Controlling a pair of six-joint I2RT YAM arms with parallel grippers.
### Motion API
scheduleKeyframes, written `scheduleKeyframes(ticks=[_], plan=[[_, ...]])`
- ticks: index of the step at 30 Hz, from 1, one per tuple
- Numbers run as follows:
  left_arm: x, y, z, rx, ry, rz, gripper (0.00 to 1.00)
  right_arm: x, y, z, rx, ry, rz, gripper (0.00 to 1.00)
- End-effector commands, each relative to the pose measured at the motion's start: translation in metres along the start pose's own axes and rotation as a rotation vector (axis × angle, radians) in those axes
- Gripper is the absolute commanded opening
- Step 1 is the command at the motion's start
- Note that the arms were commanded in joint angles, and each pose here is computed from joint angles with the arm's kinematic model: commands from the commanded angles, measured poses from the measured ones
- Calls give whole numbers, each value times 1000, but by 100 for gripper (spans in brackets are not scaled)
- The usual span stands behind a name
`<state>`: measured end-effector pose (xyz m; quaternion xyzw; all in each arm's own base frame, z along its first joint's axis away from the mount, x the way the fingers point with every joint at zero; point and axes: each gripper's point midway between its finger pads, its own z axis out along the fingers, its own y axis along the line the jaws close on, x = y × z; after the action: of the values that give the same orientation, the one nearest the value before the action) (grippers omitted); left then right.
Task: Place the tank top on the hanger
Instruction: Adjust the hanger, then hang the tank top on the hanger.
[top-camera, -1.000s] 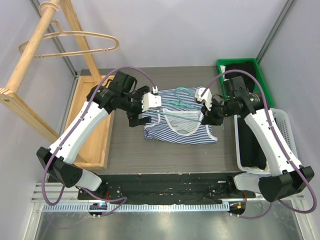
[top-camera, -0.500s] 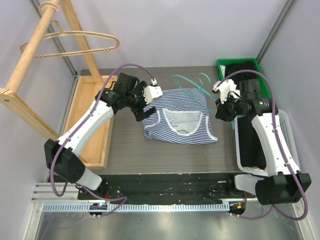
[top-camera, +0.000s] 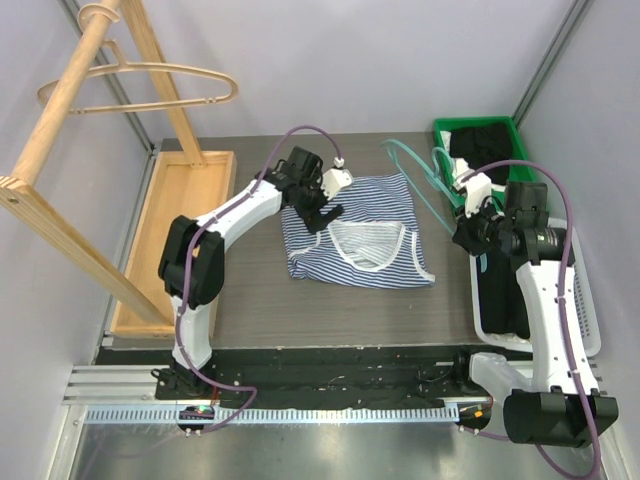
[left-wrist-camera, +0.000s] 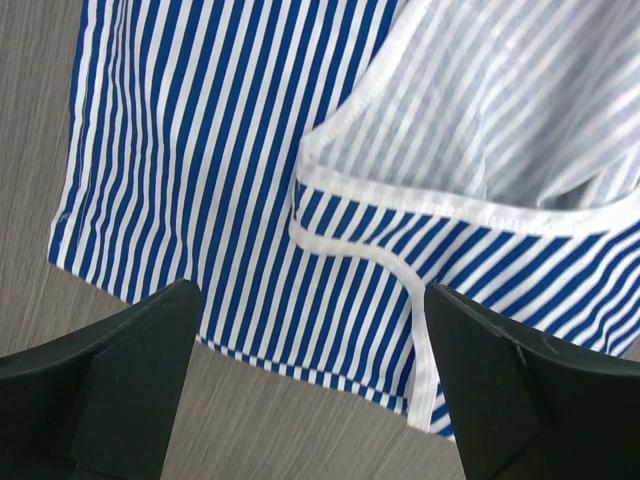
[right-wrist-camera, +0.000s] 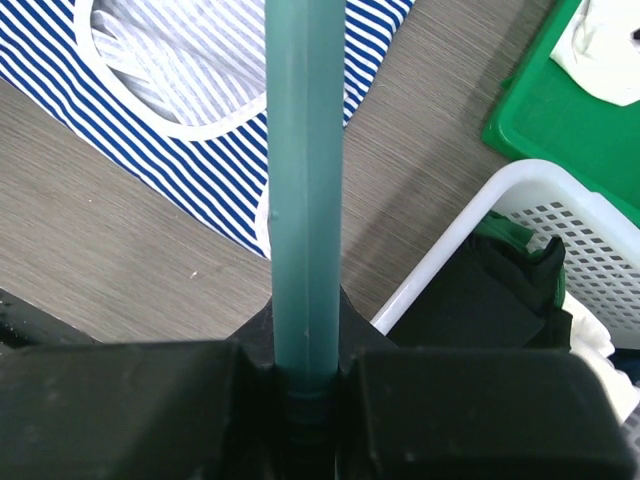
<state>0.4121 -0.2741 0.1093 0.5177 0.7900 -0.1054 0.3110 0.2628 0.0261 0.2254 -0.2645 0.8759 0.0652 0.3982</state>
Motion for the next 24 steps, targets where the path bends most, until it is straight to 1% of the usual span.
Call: scheduleKeyframes(ticks=[1,3,4,6,7,10,15,18,20,21,23,24], plan=[[-34,12,2,-37,-87,-9,95,-15,-1,-13,44,-94,-8,1],[-31,7,11,-11,-80,-1,92,-12,2,-15,38,-98,-3,1],[-31,4,14,-3,-77,3,88,-12,3,-15,39,-99,-2,1],[-27,0,22,4,-57,8,83,-8,3,-14,44,-90,4,1],[-24,-3,26,14,-43,17,78,-7,3,-14,49,-89,4,1],[-17,-6,37,11,-10,33,73,-4,3,-15,51,-88,7,1],[-9,-1,50,-12,26,37,71,-2,8,-15,38,-99,7,1],[-6,-1,55,-17,38,41,68,0,8,-14,38,-96,8,1],[-4,1,58,-21,41,42,60,2,9,-14,35,-94,6,1],[-5,1,59,-22,39,42,54,2,9,-14,36,-96,6,1],[-4,1,61,-18,40,39,48,2,10,-13,29,-97,9,1],[-4,1,62,-18,38,37,43,3,10,-12,27,-96,9,1]])
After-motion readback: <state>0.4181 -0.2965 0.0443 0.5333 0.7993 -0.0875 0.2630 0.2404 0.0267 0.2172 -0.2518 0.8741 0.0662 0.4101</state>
